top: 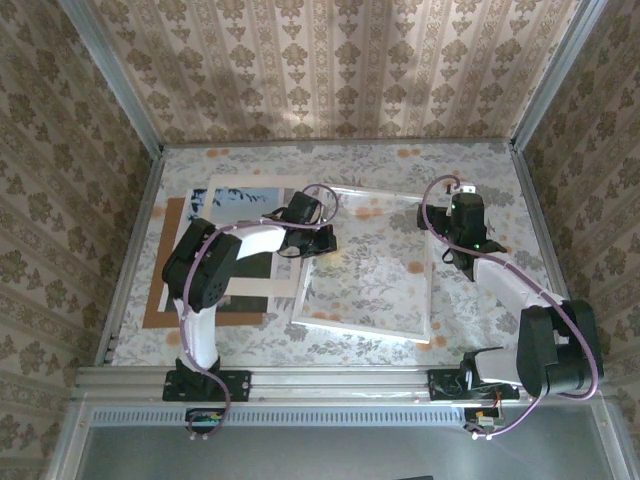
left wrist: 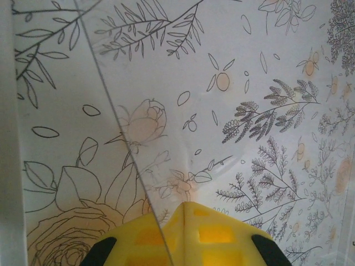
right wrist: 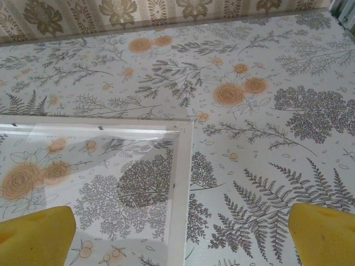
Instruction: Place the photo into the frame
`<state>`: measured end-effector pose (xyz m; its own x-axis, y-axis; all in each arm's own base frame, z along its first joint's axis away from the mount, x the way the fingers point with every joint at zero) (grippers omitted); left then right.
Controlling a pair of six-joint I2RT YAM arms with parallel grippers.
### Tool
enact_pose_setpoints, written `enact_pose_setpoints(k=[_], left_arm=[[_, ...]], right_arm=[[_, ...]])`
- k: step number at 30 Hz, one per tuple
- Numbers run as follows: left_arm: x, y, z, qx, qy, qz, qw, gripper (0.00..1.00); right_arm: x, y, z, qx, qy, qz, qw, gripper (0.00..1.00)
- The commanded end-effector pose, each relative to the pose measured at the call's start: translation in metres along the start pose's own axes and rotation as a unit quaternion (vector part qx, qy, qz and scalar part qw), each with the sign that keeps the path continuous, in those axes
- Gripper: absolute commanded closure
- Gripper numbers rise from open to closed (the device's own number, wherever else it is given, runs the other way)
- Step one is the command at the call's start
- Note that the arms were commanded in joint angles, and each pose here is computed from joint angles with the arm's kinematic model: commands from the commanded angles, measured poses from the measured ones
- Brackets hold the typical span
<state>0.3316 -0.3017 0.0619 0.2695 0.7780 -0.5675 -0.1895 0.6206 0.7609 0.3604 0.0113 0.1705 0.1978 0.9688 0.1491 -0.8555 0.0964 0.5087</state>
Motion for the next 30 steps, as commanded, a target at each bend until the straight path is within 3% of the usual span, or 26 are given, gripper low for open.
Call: enact_pose_setpoints(k=[1, 30], left_arm=[[0.0074, -0.0035, -0.0034, 0.017, -0.006, 0.006, 1.0, 1.0], [0.0044, -0.0098, 0.0018, 0.027, -0.035, 0.002, 0.999, 1.0]], right_arm=[[-0.0008, -0.0002, -0.0011, -0.005, 0.007, -0.007, 1.0, 0.0], [0.0011, -0.0031, -0.0027, 0.001, 0.004, -0.003, 1.0, 0.0]])
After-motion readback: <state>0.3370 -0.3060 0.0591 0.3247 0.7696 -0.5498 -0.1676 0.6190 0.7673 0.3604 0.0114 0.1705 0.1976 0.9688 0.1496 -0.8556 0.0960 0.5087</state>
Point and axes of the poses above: each hand's point on the last joint's axis, 136 mm out from that joint toward the fingers, its own y axis back along the fingers, its own x axis along the line the jaws close on, z = x × y, the point moved 4 cm from there along y, back along the fingers, and after that the axes turned 7 degrees about -y, right-handed, at the moved point
